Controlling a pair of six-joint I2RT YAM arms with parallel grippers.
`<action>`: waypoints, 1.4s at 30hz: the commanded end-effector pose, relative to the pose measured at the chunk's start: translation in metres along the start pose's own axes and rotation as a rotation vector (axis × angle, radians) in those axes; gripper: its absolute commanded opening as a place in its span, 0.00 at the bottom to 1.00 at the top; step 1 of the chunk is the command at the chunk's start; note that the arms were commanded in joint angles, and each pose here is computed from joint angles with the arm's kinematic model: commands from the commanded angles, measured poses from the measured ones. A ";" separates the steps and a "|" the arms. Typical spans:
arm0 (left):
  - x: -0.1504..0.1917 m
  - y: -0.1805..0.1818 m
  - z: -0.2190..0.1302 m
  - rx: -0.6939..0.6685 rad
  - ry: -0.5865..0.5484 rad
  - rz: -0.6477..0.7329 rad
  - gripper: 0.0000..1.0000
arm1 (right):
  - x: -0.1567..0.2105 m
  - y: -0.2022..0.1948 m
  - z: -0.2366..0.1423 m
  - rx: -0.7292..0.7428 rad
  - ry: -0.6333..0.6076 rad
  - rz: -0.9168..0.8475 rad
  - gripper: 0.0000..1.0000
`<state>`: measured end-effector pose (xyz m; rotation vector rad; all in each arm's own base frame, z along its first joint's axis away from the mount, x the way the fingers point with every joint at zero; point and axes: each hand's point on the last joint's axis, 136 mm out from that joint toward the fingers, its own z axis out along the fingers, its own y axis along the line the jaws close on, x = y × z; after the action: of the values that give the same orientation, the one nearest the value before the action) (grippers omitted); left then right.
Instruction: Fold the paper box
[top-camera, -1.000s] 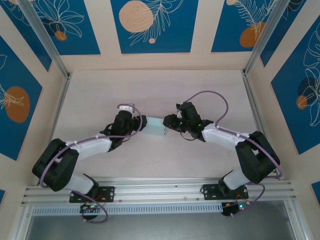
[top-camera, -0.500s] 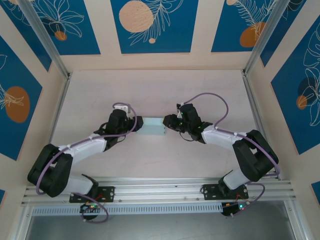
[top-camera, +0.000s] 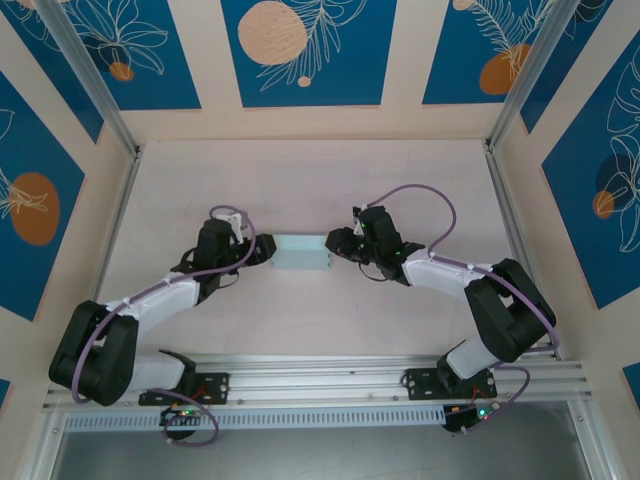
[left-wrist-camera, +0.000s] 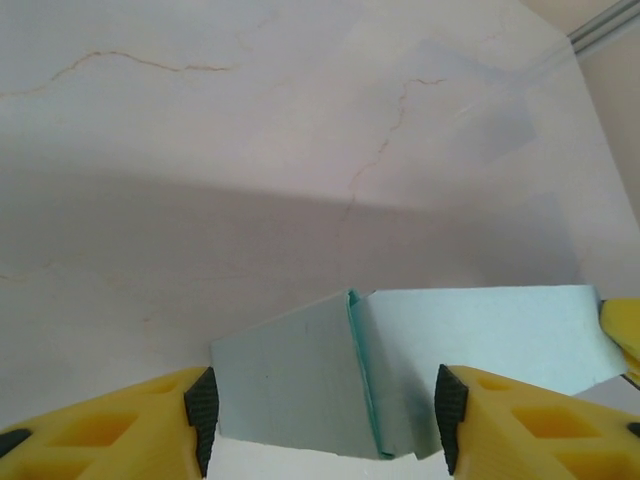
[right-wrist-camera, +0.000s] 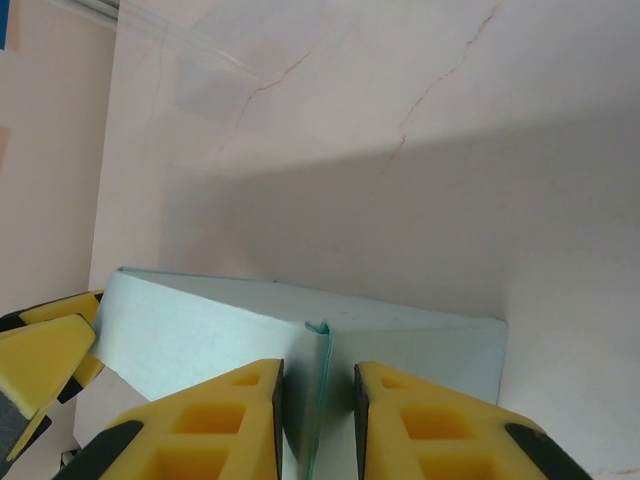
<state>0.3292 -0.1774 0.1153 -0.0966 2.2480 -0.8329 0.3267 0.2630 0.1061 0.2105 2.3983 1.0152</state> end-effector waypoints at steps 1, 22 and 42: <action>0.001 -0.002 0.003 0.053 0.013 -0.034 0.55 | 0.052 -0.079 0.000 0.281 0.165 0.062 0.24; 0.057 0.040 0.020 0.006 0.115 -0.157 0.00 | 0.056 -0.085 0.002 0.296 0.178 0.067 0.19; 0.089 0.051 -0.003 -0.023 0.134 -0.181 0.00 | 0.068 -0.063 -0.006 0.273 0.141 -0.122 0.16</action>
<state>0.3214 -0.1795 0.1152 -0.1429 2.0607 -1.0383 0.3204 0.2696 0.1106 0.1349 2.3625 0.9419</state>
